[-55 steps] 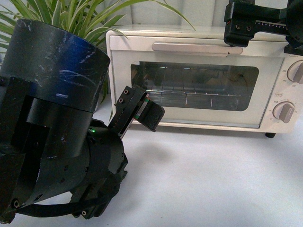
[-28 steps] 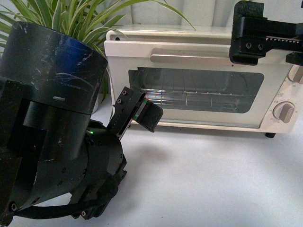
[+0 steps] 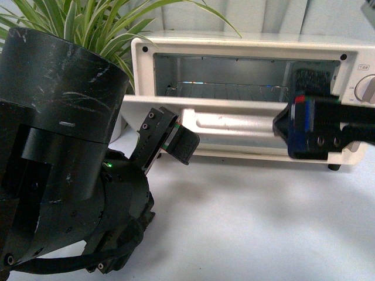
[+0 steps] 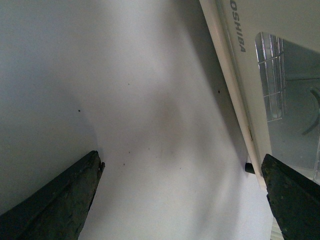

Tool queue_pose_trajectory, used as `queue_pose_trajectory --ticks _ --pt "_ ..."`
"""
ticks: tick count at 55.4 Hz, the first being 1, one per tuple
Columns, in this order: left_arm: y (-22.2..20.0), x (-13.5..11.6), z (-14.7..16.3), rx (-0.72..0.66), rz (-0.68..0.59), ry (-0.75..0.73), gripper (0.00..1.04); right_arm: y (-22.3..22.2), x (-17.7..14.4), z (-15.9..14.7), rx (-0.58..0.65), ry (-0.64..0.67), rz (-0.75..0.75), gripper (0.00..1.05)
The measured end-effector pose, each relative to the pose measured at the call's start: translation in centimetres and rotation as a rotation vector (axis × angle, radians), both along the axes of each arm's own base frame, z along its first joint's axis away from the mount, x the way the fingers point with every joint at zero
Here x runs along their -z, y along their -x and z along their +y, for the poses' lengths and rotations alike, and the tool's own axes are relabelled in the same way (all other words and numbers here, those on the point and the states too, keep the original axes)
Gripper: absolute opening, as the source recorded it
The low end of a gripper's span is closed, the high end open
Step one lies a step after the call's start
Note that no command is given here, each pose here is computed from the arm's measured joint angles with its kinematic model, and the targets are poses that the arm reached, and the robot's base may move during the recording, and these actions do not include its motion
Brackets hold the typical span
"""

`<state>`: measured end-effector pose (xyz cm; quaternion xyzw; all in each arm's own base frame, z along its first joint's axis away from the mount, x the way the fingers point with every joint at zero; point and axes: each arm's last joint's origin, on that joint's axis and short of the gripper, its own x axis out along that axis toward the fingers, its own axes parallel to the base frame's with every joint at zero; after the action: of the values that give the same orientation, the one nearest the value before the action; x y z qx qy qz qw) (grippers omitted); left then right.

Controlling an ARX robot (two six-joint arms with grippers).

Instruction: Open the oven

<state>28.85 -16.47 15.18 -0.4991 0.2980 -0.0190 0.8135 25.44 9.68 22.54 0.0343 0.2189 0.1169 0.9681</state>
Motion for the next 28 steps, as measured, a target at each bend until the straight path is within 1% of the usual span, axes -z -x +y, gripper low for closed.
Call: queue_pose_trajectory --ticks 4,16,28 --pt "0.2 0.0 0.1 0.004 -0.002 -0.006 0.98 0.4 0.2 -0.1 -0.013 -0.001 0.005 0.95" --pt "0.6 -0.1 0.2 0.008 -0.011 -0.028 0.98 1.8 -0.4 -1.0 0.000 -0.015 0.002 0.95" --pt "1.4 -0.2 0.1 0.048 -0.033 -0.098 0.98 3.1 -2.4 -2.5 0.025 -0.085 -0.048 0.95"
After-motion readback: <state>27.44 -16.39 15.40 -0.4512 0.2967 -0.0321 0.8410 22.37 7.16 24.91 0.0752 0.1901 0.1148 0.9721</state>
